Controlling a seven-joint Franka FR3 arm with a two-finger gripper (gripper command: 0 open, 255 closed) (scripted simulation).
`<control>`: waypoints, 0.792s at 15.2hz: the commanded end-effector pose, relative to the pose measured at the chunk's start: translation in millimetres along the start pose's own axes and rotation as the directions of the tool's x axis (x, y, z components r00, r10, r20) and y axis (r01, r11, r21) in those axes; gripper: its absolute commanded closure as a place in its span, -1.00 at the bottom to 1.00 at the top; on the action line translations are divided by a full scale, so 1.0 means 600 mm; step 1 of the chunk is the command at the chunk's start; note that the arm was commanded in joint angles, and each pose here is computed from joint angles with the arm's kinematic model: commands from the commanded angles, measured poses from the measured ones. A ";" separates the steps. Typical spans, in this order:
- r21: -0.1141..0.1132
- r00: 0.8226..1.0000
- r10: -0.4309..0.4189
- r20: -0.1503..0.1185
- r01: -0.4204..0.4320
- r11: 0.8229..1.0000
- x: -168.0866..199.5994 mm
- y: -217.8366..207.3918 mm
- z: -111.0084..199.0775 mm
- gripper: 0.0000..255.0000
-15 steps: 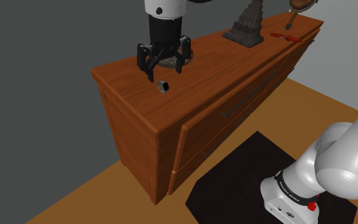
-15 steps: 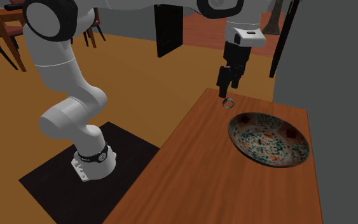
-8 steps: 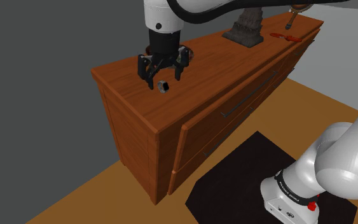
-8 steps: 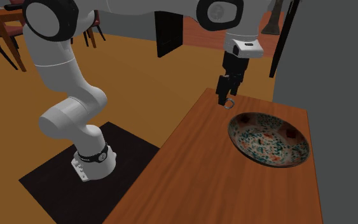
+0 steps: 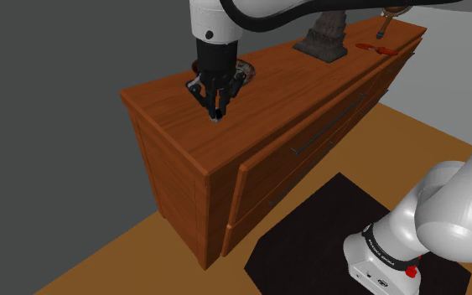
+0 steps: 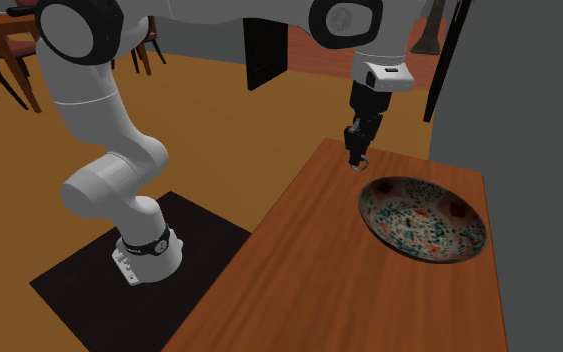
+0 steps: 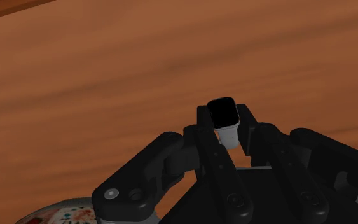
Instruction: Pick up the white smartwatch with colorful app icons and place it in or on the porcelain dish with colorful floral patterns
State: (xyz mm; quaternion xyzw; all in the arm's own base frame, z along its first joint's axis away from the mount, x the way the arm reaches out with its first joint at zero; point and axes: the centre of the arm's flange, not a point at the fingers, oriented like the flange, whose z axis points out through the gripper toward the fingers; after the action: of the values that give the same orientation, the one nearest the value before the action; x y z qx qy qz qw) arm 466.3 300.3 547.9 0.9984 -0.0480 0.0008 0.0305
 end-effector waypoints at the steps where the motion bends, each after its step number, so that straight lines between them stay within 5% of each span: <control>1: 0.000 1.000 0.000 0.000 0.000 1.000 0.000 0.000 0.000 1.00; 12: 0.000 1.000 0.000 0.000 0.000 1.000 0.000 0.002 -0.044 1.00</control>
State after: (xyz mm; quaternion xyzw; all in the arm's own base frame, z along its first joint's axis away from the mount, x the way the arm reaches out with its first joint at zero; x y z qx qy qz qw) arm 465.6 300.4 568.5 0.9984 -0.0479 0.0008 0.0304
